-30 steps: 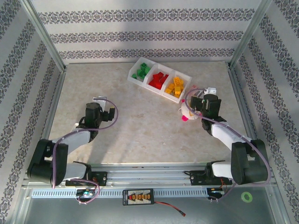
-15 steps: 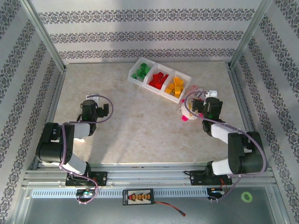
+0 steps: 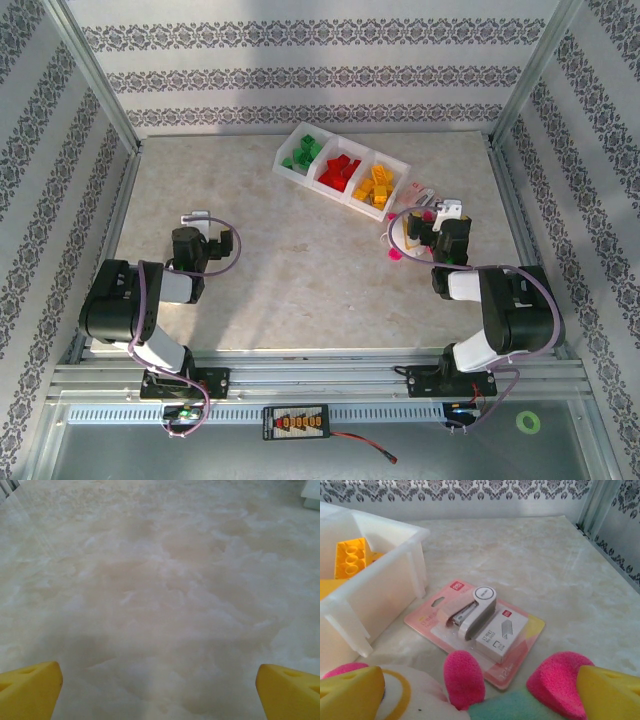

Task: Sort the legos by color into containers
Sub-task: Reset both arms

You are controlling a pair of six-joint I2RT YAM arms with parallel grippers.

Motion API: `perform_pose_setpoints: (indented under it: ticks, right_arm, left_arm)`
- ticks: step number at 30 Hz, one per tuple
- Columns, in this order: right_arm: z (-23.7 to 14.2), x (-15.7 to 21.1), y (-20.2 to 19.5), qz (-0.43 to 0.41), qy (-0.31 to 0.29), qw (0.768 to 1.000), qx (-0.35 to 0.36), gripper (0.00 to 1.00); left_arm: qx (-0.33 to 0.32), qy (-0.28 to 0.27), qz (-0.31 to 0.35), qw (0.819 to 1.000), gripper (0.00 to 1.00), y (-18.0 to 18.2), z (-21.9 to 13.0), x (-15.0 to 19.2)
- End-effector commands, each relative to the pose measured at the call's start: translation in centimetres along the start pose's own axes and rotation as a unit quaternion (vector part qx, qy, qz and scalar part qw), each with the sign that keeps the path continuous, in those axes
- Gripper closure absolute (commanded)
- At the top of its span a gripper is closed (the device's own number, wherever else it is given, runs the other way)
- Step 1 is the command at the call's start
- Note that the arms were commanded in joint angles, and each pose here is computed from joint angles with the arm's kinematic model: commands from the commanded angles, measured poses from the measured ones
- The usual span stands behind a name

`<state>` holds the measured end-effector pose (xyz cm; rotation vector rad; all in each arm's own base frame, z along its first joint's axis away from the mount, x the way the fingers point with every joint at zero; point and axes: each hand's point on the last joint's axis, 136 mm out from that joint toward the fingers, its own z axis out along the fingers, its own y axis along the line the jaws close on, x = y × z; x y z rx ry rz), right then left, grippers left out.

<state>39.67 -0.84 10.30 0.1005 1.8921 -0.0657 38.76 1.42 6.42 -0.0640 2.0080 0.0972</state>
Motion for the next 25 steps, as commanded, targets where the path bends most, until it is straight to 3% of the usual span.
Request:
perform_pose_setpoints:
  ticks: [1,8,15,25]
  right_arm:
    - [-0.1,-0.4,0.2,-0.001,-0.016,1.0,-0.01,0.02]
    - [-0.1,-0.4,0.2,-0.001,-0.016,1.0,-0.011,0.02]
    - [-0.1,-0.4,0.2,-0.001,-0.016,1.0,-0.011,0.02]
    - [-0.1,-0.4,0.2,-0.001,-0.016,1.0,-0.01,0.02]
  left_arm:
    - [-0.013,-0.058,-0.017,0.998,0.01,0.8,-0.1,-2.8]
    - [-0.026,-0.06,-0.021,0.998,0.01,1.2,-0.2,-2.7]
    - [0.024,-0.045,0.001,0.999,0.01,-0.6,0.2,-2.6]
    - [0.026,-0.047,0.001,0.999,0.01,-0.7,0.2,-2.7]
